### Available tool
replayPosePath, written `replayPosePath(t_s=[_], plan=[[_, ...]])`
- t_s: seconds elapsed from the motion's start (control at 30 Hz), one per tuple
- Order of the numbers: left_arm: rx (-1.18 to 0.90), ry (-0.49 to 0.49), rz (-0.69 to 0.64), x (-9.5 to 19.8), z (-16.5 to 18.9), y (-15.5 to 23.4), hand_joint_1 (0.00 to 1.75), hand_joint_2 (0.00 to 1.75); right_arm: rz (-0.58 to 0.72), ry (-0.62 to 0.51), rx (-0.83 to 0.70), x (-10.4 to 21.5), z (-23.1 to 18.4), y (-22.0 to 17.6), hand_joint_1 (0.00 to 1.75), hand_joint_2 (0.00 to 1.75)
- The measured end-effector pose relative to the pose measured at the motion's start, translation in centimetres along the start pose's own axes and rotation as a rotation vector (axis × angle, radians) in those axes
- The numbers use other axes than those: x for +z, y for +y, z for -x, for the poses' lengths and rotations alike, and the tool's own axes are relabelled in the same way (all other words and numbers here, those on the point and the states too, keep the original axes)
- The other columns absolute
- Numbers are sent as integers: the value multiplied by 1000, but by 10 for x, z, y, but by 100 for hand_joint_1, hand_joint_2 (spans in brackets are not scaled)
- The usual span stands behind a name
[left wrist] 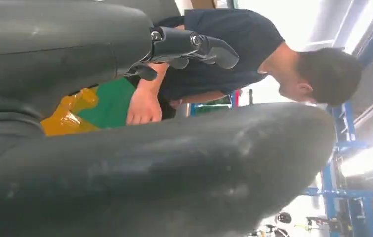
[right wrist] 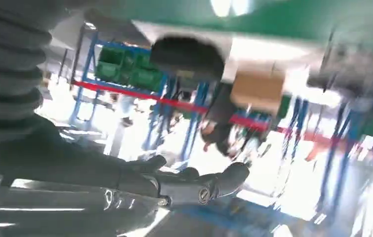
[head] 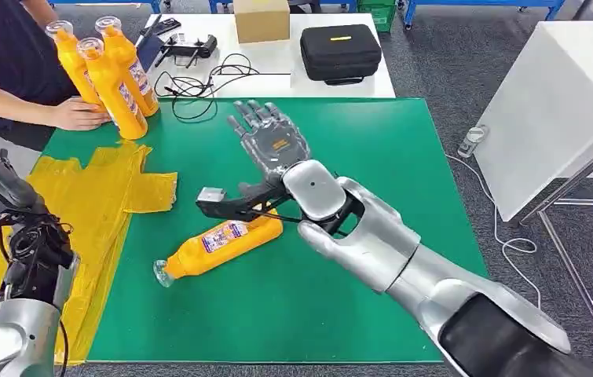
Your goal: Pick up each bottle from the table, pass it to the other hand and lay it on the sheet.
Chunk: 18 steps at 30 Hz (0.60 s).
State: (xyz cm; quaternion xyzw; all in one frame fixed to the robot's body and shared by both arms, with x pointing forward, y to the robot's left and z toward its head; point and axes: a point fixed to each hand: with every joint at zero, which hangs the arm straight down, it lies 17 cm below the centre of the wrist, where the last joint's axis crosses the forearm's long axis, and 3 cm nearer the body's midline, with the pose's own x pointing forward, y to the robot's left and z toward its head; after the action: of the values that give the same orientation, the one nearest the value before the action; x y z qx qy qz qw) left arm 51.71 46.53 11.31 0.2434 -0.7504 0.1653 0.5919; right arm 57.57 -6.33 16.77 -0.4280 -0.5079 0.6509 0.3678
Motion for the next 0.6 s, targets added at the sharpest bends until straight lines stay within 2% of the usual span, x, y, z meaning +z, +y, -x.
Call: replayPosePath(t_s=[0.13, 0.3, 0.47, 0.6], plan=[[7, -6, 24, 2, -3, -12, 0, 0, 2, 18, -106, -1, 17, 4, 0, 175], [38, -18, 66, -7, -23, -46, 0, 0, -128, -4, -279, 0, 24, 54, 0, 175], [67, -31, 127, -10, -44, -87, 0, 0, -216, 40, -299, 9, 27, 95, 0, 175], [80, -33, 146, -10, -52, -102, 0, 0, -258, 59, -309, 14, 28, 112, 0, 175]])
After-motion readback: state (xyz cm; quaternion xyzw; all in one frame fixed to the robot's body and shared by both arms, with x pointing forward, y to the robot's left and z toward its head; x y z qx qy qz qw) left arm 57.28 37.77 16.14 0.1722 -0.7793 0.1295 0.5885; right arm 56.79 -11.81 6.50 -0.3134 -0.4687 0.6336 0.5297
